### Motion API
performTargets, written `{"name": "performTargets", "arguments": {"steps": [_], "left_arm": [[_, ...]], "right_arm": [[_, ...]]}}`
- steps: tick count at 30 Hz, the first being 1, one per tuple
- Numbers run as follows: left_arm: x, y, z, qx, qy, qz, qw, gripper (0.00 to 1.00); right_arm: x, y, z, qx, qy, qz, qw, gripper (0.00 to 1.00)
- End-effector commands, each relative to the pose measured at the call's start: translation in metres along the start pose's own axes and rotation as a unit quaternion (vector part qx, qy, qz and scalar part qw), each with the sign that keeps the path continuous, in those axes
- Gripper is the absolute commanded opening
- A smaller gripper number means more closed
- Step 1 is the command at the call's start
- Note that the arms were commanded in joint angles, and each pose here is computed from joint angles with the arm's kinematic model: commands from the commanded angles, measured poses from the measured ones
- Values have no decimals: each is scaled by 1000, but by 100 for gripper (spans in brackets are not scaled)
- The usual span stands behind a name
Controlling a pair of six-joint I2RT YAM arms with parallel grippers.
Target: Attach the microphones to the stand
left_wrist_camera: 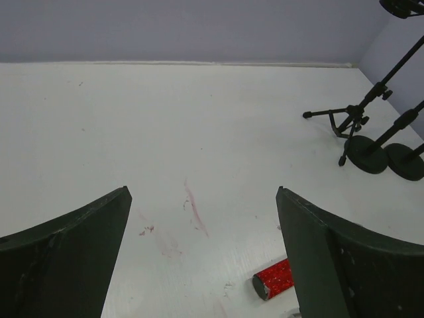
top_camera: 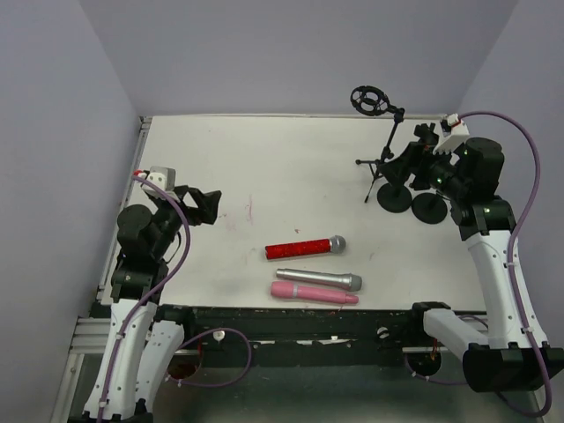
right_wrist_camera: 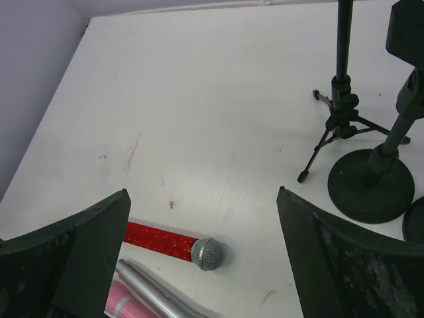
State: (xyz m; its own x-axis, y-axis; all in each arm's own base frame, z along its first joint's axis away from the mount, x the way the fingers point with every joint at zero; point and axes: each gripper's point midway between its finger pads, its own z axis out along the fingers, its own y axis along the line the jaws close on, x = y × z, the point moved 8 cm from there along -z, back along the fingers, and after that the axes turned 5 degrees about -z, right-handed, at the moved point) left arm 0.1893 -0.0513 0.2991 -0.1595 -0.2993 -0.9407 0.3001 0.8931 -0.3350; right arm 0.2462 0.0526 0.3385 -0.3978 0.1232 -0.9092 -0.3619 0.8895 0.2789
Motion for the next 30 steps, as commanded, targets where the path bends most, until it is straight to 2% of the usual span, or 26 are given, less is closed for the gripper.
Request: {"name": "performTargets", "arguments": {"steps": [1,4,6,10,13,15,18,24,26,29,30], "left_arm": [[3,-14,0,76,13,0,997,99],[7,-23,2,128,34,-2,991,99],[9,-28,4,153,54,-7,987,99],[14,-41,11,191,114,-12,975,99],[20,-61,17,207,180,29,961,99],[33,-71,25,191,244,72,948,99],[54,-83,35,186,321,135,919,99],[95,-116,68,249,410,284,830,99],[111,-128,81,278,437,309,798,95],[134,-147,96,316,463,323,763,89],[141,-152,101,320,468,325,757,87]], "right_arm": [[2,4,2,-28,17,11,999,100],[9,8,6,-76,25,-17,997,100],[19,11,7,-138,34,-65,988,100],[50,18,6,-289,49,-186,938,100],[73,17,8,-329,63,-209,919,100],[91,16,9,-358,68,-212,907,100],[114,13,13,-386,70,-213,895,100],[126,2,22,-364,110,-195,904,100],[126,3,22,-363,109,-193,905,100],[126,4,19,-363,103,-202,904,100],[126,4,19,-361,102,-201,905,100]]}}
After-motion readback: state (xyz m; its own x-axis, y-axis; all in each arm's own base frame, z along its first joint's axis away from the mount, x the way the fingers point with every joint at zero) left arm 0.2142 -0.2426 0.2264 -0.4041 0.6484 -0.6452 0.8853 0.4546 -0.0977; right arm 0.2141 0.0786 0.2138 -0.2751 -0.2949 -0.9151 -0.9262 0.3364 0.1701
